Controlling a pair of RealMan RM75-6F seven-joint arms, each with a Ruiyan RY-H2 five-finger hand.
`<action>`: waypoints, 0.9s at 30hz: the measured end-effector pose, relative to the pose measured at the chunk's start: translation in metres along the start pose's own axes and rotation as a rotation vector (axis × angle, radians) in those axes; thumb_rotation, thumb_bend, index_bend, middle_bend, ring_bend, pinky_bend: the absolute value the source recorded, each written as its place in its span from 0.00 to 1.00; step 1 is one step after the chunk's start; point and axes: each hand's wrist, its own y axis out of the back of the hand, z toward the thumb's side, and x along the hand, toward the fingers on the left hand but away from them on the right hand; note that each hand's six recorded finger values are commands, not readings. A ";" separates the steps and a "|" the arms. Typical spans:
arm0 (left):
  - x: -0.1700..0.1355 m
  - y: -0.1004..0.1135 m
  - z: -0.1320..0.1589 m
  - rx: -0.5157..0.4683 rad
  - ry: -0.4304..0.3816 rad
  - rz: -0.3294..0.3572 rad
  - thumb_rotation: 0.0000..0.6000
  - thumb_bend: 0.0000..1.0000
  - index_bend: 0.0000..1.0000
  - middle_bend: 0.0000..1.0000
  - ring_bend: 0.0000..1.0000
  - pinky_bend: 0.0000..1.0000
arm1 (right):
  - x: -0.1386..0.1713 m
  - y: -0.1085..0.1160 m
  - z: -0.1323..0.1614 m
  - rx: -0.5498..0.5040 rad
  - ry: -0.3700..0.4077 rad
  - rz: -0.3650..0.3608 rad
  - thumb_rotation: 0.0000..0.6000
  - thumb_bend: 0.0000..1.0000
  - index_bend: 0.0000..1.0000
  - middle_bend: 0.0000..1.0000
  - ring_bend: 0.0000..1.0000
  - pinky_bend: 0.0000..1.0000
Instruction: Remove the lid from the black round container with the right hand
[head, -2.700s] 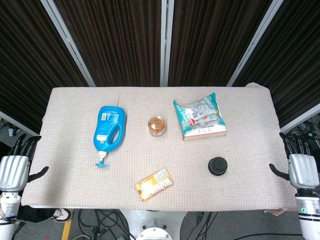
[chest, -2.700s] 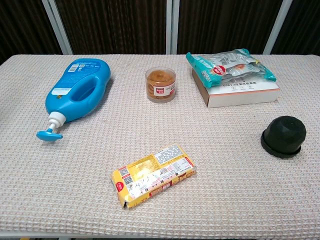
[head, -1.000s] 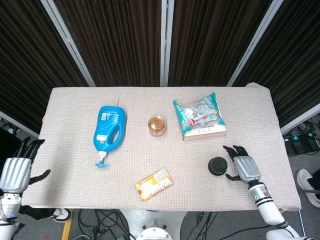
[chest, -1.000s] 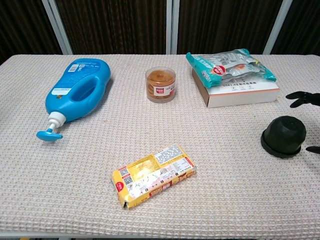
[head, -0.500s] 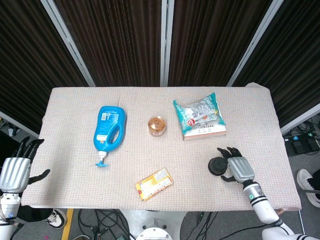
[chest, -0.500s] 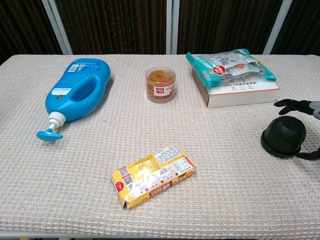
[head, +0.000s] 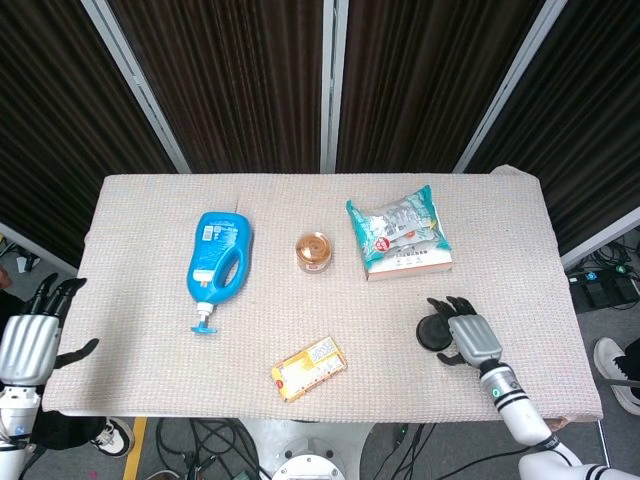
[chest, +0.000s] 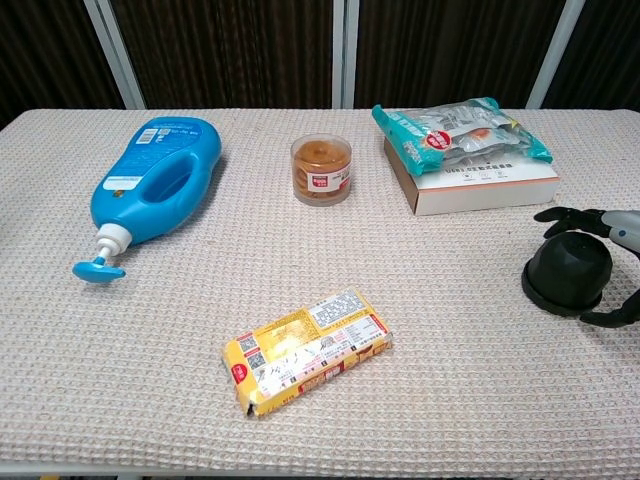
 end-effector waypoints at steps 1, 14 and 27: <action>0.000 0.000 0.000 0.000 0.000 0.000 1.00 0.13 0.14 0.15 0.06 0.31 | 0.000 0.000 0.000 -0.001 0.000 -0.001 1.00 0.08 0.00 0.15 0.00 0.00; 0.000 0.000 -0.001 -0.003 0.002 0.000 1.00 0.13 0.14 0.15 0.06 0.31 | -0.004 -0.002 0.001 -0.010 0.003 0.007 1.00 0.09 0.00 0.18 0.00 0.00; -0.001 -0.001 -0.001 -0.004 0.000 -0.004 1.00 0.13 0.14 0.15 0.06 0.31 | -0.005 -0.002 0.002 -0.011 0.002 -0.002 1.00 0.10 0.00 0.26 0.00 0.00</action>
